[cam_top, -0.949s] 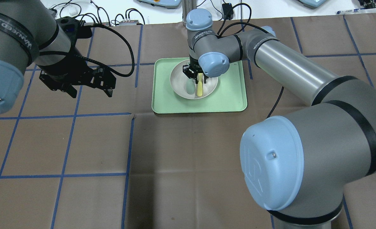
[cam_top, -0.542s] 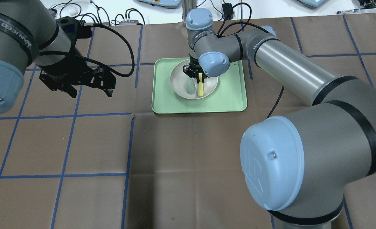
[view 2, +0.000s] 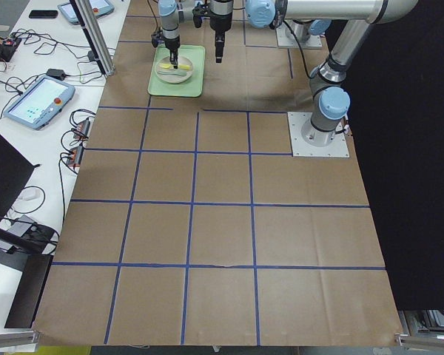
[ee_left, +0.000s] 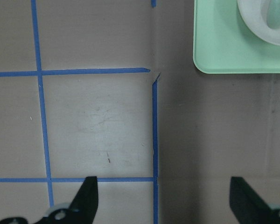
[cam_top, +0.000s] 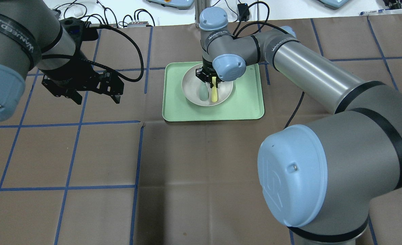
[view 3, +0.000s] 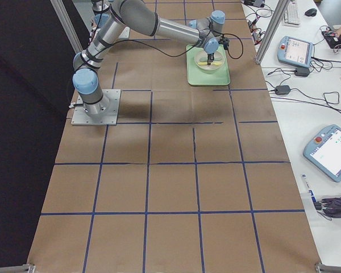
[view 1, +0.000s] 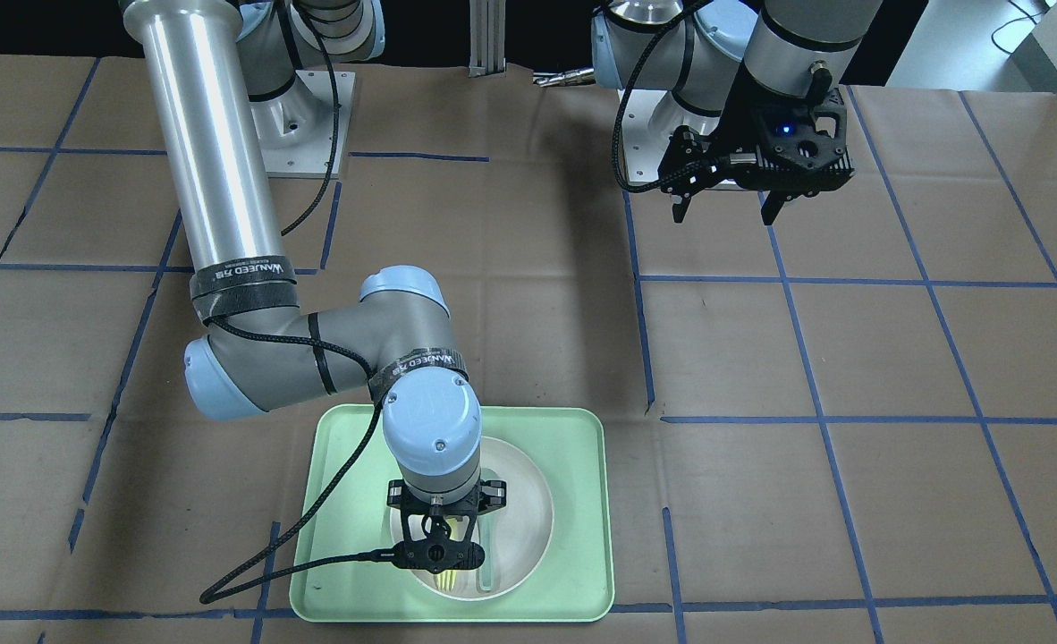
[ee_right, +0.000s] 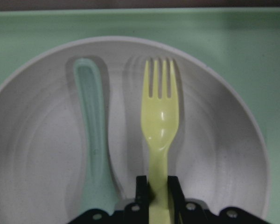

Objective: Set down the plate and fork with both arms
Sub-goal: 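Lift the fork and carry it beside the plate on the tray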

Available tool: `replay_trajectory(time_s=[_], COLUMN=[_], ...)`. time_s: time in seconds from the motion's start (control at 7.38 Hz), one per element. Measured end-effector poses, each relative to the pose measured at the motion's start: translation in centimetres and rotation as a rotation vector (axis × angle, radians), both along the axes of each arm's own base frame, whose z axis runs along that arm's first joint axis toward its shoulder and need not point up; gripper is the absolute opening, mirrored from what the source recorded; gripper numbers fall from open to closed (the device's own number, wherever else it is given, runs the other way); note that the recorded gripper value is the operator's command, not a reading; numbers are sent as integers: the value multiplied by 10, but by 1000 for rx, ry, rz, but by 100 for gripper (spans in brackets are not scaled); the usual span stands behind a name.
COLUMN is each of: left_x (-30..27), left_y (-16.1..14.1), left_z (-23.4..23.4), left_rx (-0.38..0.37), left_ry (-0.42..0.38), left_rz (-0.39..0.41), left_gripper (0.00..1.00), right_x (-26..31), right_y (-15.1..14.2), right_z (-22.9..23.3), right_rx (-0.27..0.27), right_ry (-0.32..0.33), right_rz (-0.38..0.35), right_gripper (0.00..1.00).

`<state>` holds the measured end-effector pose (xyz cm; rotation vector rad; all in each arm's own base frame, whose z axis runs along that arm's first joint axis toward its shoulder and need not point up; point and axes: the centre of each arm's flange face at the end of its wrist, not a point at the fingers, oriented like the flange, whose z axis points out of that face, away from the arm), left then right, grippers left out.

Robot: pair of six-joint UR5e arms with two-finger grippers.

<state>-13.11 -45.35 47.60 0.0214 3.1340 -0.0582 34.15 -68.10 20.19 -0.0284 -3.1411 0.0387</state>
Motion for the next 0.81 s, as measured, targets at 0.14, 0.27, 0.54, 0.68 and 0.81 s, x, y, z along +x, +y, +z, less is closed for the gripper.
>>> replay_trajectory(time_s=[0.14, 0.27, 0.54, 0.68, 0.81], left_x=[0, 0, 0, 0, 0], left_y=[0, 0, 0, 0, 0], left_z=[0, 0, 0, 0, 0], left_rx=[0, 0, 0, 0, 0], left_ry=[0, 0, 0, 0, 0], left_rz=[0, 0, 1, 1, 1], left_gripper=[100, 100, 100, 100, 100], right_x=[0, -1, -6, -14, -28], right_y=[1, 3, 13, 18, 20], right_z=[11, 26, 64, 75, 79], right_rx=[-5, -6, -2, 10, 25], right_ry=[-2, -3, -2, 7, 22], right_rz=[-2, -5, -8, -4, 5], right_gripper=[3, 4, 3, 3, 3])
